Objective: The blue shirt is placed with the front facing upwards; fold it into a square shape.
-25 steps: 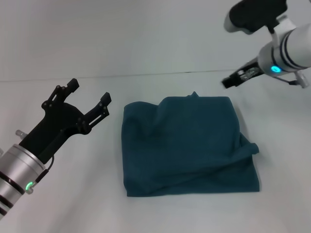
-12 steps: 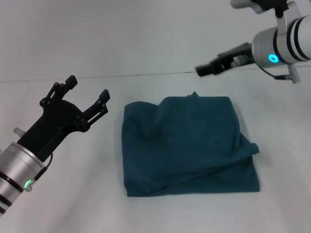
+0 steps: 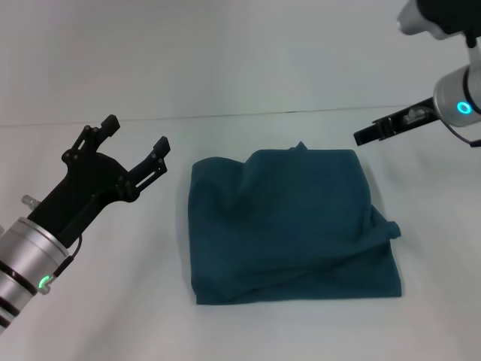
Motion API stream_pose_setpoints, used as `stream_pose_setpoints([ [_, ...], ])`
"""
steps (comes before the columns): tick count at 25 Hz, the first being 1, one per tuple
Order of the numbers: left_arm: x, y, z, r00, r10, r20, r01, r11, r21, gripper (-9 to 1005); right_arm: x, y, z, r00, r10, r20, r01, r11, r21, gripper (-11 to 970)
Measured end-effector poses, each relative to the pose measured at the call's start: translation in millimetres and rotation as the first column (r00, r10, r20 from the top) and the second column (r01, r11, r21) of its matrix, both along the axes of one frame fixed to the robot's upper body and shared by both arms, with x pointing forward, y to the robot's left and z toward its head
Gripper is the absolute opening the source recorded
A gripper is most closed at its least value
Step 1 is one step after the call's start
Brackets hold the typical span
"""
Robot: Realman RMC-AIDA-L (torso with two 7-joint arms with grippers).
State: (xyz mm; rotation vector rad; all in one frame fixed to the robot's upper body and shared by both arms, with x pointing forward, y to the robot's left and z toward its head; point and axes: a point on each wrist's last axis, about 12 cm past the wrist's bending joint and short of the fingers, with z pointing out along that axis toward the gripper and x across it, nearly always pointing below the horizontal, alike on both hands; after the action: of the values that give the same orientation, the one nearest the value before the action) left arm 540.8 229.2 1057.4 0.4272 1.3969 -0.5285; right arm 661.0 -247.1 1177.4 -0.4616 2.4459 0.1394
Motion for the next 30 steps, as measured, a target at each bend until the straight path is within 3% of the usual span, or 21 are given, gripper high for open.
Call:
stream_pose_setpoints([
  [5, -0.2, -0.1, -0.4, 1.000, -0.001, -0.002, 0.001, 1.000, 0.002, 918, 4.9, -11.4, -17.6, 0.997, -0.053, -0.053, 0.055, 0.998, 0.029, 770],
  [15, -0.1, -0.6, -0.4, 1.000, -0.004, -0.002, 0.004, 1.000, 0.004, 918, 7.8, -0.7, -37.2, 0.996, -0.053, -0.069, 0.058, 0.996, 0.074, 754],
  [30, -0.8, -0.2, -1.2, 1.000, -0.001, 0.003, 0.001, 1.000, 0.015, 917, 7.4, 6.4, -59.1, 0.998, -0.051, -0.035, 0.055, 0.990, 0.132, 401],
])
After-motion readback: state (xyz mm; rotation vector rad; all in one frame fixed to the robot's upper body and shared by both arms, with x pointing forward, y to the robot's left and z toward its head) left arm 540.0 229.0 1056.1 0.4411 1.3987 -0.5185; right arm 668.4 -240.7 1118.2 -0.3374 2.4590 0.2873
